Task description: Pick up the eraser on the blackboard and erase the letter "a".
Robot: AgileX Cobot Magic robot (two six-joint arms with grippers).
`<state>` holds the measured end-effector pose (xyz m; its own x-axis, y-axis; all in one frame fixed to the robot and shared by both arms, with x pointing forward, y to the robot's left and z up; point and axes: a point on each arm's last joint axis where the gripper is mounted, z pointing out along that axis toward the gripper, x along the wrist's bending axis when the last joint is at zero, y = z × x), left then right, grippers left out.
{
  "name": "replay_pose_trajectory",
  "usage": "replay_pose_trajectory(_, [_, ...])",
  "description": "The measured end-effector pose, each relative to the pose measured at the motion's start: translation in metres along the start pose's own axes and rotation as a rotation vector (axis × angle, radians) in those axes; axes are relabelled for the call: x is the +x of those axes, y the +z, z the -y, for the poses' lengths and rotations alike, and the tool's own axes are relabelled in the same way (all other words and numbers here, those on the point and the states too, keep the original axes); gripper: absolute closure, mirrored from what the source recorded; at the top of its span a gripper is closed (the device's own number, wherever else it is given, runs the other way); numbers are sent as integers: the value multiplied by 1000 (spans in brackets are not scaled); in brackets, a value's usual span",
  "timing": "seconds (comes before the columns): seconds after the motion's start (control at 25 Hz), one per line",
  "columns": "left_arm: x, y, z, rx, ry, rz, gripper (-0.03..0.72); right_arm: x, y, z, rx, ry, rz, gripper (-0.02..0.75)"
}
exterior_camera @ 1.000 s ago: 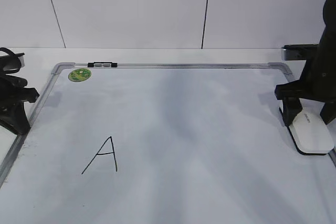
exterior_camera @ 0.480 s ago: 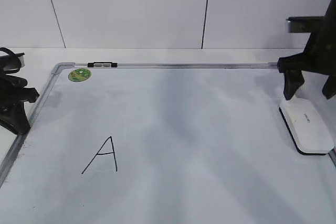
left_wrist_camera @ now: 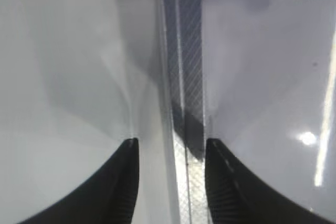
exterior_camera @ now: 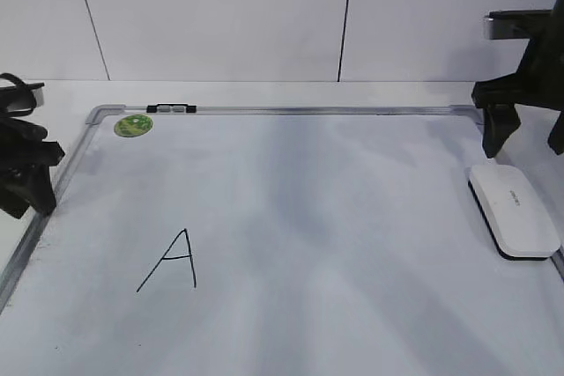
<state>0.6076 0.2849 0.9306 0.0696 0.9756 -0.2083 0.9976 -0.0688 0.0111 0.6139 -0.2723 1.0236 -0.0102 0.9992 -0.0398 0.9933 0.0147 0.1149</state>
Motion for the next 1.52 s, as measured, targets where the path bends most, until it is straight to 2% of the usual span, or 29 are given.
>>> replay_pose_trajectory(0.32, [-13, -57, -16, -62, 47, 15, 360, -1, -9, 4, -4, -8, 0, 78])
replay_pose_trajectory(0.96, [-35, -144, 19, -242, 82, 4, 359, -7, -93, 39, -216, 3, -18, 103])
replay_pose_trajectory(1.16, [-42, -158, 48, -270, 78, 27, 359, -8, -97, 72, -206, 5, -31, 104])
replay_pose_trajectory(1.36, [-46, -157, 92, -249, 75, 31, 361, -11, -94, 118, -175, 1, -31, 105])
replay_pose_trajectory(1.52, [-50, -161, 132, -274, 82, 29, 361, -13, -97, 161, -200, -4, -33, 108])
